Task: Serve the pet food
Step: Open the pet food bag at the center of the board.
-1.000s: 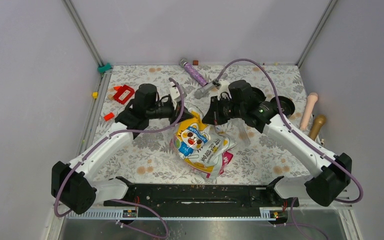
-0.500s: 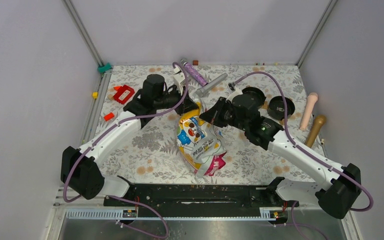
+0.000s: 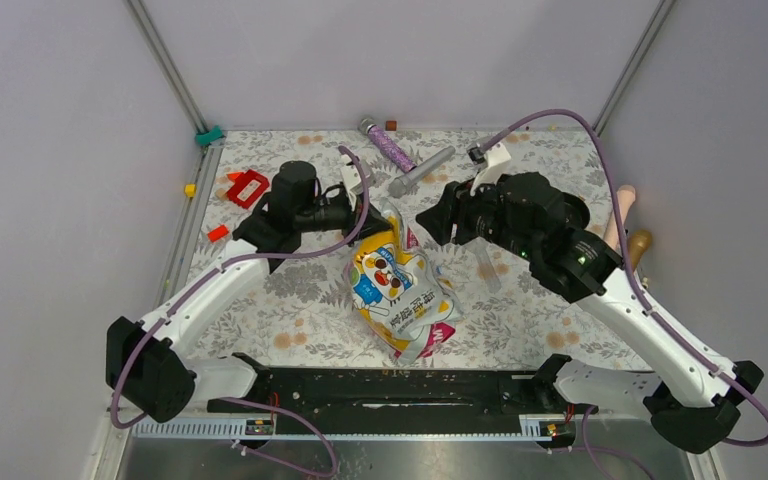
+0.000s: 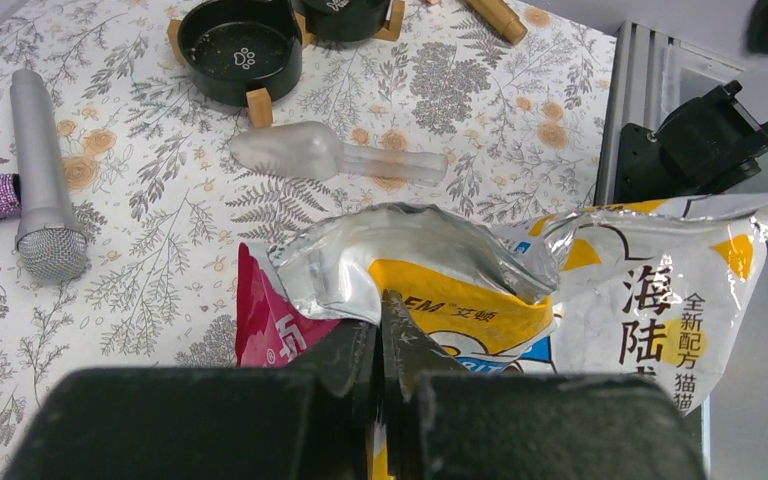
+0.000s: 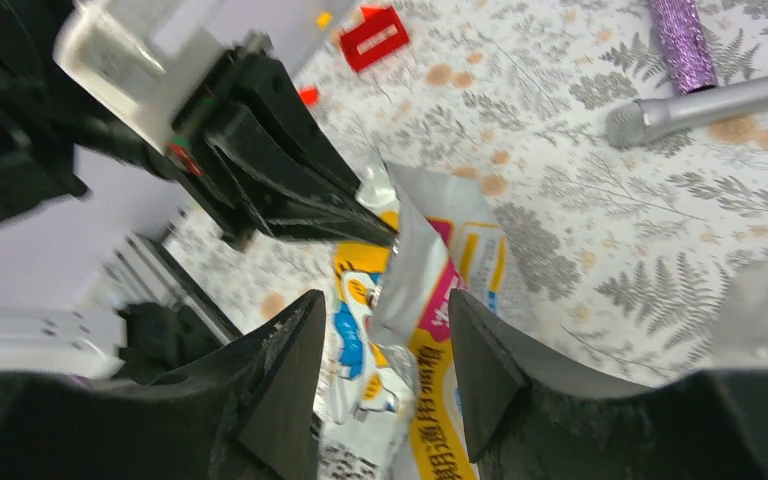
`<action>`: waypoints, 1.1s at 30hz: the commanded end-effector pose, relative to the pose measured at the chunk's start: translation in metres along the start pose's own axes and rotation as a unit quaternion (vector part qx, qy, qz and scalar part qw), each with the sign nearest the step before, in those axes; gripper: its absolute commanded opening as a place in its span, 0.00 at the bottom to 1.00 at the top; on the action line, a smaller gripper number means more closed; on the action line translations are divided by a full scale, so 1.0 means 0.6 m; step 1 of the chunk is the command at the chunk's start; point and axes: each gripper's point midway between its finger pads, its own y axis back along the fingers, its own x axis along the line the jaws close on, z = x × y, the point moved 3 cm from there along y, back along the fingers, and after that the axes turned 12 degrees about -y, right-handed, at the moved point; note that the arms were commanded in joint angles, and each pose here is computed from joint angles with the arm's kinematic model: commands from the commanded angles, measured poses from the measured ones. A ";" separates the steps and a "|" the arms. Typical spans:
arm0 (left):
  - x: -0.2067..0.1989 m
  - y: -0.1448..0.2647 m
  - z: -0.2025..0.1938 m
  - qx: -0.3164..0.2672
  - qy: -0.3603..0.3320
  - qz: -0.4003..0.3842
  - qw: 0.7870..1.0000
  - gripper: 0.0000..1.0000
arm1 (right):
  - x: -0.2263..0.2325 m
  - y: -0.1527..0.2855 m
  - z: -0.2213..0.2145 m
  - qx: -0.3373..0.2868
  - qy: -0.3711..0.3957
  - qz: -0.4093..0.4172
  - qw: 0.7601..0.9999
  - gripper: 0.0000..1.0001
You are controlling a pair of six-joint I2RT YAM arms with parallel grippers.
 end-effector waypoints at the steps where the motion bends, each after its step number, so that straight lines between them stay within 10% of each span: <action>1: -0.018 0.035 0.145 -0.134 -0.133 0.001 0.982 0.00 | -0.031 0.003 -0.047 0.090 0.105 -0.017 0.990 0.56; 33: 0.000 0.064 0.128 -0.166 -0.141 0.109 0.970 0.00 | -0.011 -0.106 -0.035 0.103 0.010 -0.047 0.993 0.51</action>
